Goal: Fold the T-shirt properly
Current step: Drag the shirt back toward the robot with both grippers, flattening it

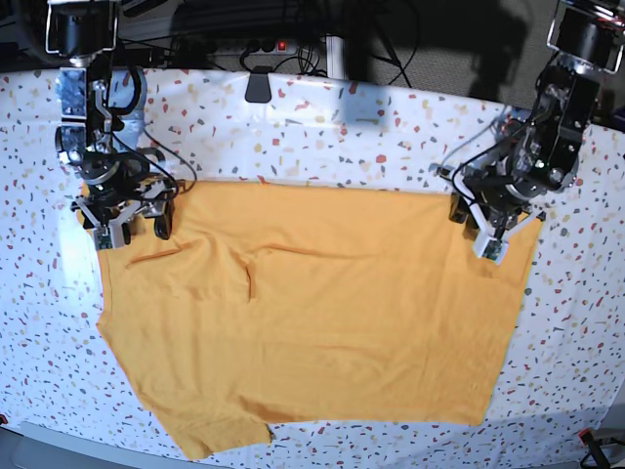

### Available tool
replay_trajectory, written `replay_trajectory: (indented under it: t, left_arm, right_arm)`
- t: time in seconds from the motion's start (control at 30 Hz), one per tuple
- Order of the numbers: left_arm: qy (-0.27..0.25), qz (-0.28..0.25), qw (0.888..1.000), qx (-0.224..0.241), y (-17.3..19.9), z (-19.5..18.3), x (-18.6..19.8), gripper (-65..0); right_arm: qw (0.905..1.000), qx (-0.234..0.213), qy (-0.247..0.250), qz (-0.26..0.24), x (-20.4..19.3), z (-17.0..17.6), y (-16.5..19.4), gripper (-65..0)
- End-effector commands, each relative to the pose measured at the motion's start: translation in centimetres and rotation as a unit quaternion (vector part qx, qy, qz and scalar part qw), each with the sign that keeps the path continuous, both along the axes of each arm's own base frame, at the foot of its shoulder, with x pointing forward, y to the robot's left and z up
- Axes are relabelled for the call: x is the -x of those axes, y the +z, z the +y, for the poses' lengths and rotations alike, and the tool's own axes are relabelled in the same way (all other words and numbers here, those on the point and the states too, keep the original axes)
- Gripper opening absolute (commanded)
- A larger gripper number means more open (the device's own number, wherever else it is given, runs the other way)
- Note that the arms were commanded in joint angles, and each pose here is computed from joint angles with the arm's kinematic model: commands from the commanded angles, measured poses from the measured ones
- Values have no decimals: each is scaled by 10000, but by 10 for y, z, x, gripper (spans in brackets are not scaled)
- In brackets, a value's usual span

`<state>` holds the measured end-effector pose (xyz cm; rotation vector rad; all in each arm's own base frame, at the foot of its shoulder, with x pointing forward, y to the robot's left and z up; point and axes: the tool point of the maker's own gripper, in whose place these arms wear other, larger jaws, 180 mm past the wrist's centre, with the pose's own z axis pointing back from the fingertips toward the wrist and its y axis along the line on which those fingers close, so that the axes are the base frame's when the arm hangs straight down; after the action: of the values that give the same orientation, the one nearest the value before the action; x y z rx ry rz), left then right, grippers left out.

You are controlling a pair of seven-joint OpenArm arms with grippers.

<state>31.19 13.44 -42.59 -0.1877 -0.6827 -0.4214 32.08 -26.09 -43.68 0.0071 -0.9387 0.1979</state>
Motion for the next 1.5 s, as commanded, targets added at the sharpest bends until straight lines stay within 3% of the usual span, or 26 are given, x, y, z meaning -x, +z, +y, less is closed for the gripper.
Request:
replay_trajectory:
  t: [0.0, 0.33, 0.6, 0.7, 0.9, 1.07, 1.33, 1.47]
  left_arm:
    - [-46, 9, 10000, -87, 3, 3, 4, -495]
    - [-429, 172, 9988, 149, 6, -29, 66, -495]
    - [-556, 157, 9983, -33, 12, -35, 91, -495]
    - [-544, 83, 9981, -274, 14, -31, 96, -495]
    - [-609, -107, 9979, -175, 30, -41, 100, -495]
    - [-670, -310, 9972, -94, 44, -48, 96, -495]
    - [-673, -128, 9974, -204, 40, -44, 100, -495]
    - [-695, -215, 9962, -471, 39, -37, 98, -495]
  right_arm:
    - [9977, 331, 81, 589, 23, -10, -19, -224]
    - [9924, 479, 366, 1070, 89, -1, -33, -224]
    - [9868, 607, 620, 1370, 136, 5, -33, -224]
    - [9851, 663, 572, 1481, 150, -1, -32, -224]
    - [9834, 816, 302, 1591, 175, -26, -24, -224]
    - [9832, 932, 62, 1570, 180, -45, -17, -224]
    - [9843, 962, 74, 1477, 175, -46, -12, -224]
    - [9840, 992, 80, 1481, 175, -47, -11, -224]
